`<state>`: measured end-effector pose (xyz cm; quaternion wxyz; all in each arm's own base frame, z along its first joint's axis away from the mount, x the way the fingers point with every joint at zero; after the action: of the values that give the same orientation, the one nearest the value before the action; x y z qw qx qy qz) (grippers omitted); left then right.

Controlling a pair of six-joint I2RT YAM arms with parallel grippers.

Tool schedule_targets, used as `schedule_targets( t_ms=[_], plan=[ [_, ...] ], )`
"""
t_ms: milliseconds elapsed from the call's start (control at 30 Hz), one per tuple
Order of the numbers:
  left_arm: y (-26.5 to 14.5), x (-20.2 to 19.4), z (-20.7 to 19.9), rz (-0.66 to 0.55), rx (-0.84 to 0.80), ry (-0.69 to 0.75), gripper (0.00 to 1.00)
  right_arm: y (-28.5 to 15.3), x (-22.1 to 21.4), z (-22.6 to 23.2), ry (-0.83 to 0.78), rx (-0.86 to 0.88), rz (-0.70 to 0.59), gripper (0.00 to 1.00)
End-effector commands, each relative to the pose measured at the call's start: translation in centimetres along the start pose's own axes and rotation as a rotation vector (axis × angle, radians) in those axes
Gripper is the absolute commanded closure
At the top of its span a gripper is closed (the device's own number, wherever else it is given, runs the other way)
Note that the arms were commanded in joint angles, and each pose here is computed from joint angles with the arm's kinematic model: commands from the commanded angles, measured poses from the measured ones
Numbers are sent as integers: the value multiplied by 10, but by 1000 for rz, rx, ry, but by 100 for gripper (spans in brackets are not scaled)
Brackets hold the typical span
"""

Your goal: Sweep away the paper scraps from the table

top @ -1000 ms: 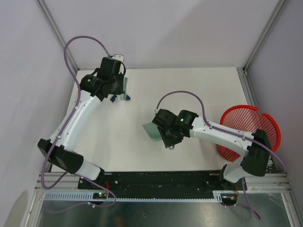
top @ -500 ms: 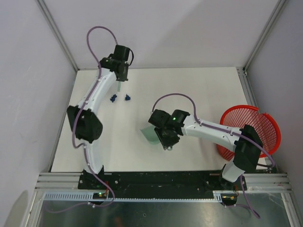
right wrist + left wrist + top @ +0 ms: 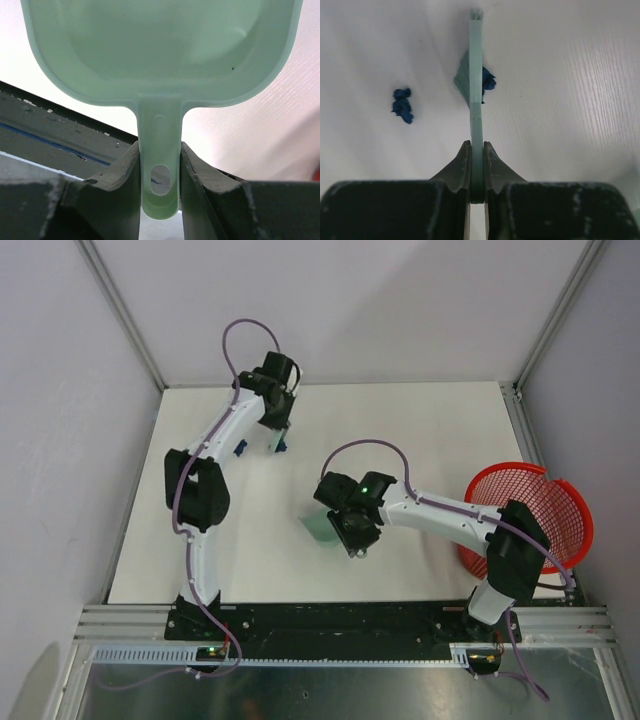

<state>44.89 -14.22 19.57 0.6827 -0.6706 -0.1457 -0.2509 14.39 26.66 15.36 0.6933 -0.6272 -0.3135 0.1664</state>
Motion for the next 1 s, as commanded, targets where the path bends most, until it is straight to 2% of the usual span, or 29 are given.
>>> schedule_targets(
  t_ms=[0,233,500,700,833,967],
  plan=[
    [-20,-15,-35,13,-148,111,100,3,3,0,-31,16,-11,100],
    [-47,-60,-77,74,-291,273,100,8,0,-10,-39,58,-27,100],
    [-84,-85,-99,71,-379,336,100,21,-2,-28,-15,39,2,100],
    [-89,-92,-104,54,-279,373,100,29,-4,-28,-7,31,25,100],
    [-90,-73,-89,-21,-105,323,100,30,-5,-30,1,10,26,100],
    [-105,-56,-86,-91,-72,268,100,30,-5,-30,4,4,24,100]
  ],
)
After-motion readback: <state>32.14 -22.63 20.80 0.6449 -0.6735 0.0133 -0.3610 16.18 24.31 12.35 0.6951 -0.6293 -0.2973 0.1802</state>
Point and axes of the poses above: each gripper's point midway between its finger pads, its own y axis out along the fingers, its own z axis along the line the jaws close on, x = y × z, the point moved 5 cm from there along -y, back along the fingers, and after that the axes turned 10 degrees about -y, right-handed, at the moved point
